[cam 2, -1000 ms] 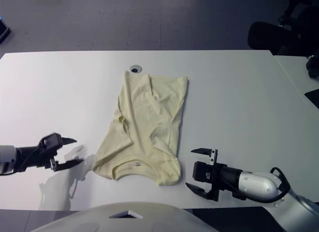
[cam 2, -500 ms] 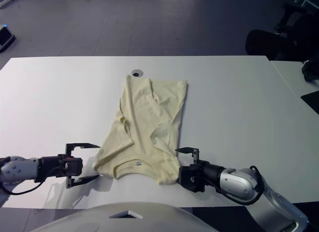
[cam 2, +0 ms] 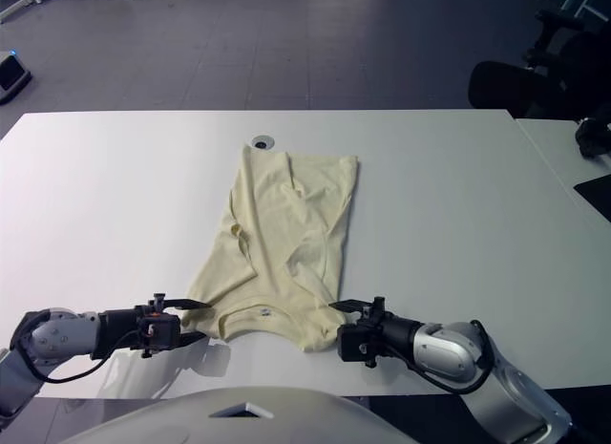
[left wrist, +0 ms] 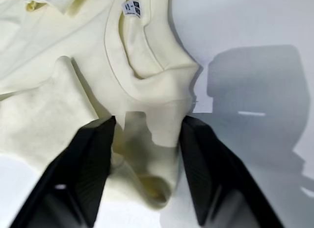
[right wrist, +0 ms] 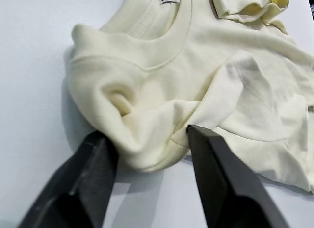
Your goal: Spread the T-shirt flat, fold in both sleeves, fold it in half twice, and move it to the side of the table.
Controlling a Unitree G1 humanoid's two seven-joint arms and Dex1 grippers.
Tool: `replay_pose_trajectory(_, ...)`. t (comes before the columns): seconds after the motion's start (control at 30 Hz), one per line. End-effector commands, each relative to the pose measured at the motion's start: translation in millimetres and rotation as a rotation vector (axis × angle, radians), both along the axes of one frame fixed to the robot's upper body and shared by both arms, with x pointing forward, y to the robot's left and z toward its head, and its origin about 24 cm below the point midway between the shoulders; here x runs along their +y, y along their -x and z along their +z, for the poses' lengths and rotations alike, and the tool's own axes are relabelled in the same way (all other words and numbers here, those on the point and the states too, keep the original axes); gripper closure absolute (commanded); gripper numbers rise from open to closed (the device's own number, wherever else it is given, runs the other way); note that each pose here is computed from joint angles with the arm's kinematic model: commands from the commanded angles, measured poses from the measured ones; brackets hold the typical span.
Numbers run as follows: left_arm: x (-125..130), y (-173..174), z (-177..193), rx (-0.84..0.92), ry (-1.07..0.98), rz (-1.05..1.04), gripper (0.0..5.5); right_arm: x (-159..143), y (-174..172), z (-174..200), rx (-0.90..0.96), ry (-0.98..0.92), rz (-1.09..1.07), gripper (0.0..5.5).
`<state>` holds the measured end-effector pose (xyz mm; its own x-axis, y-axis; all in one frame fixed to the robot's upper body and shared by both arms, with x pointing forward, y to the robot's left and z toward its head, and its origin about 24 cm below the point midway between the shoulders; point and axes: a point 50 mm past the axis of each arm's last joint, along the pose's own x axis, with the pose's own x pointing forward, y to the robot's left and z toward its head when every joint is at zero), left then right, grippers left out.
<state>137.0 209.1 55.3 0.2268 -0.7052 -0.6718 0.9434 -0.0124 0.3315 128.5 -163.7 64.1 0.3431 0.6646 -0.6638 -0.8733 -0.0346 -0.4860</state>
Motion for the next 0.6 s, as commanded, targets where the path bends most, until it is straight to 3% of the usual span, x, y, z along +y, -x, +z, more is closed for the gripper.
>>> replay_pose_trajectory(0.03, 6, 10, -17, 0.091, -0.08, 0.042, 4.07, 2, -6, 5, -0.045, -0.023, 0.025, 3.91)
replay_pose_trajectory(0.33, -9, 13, -8, 0.187, 0.017, 0.052, 5.5, -7, -11, 11, -0.059, -0.029, 0.086, 5.3)
replay_pose_trajectory(0.6, -17, 16, 5, 0.372, 0.067, 0.02, 5.5, -19, -7, 20, 0.041, -0.014, 0.203, 5.48)
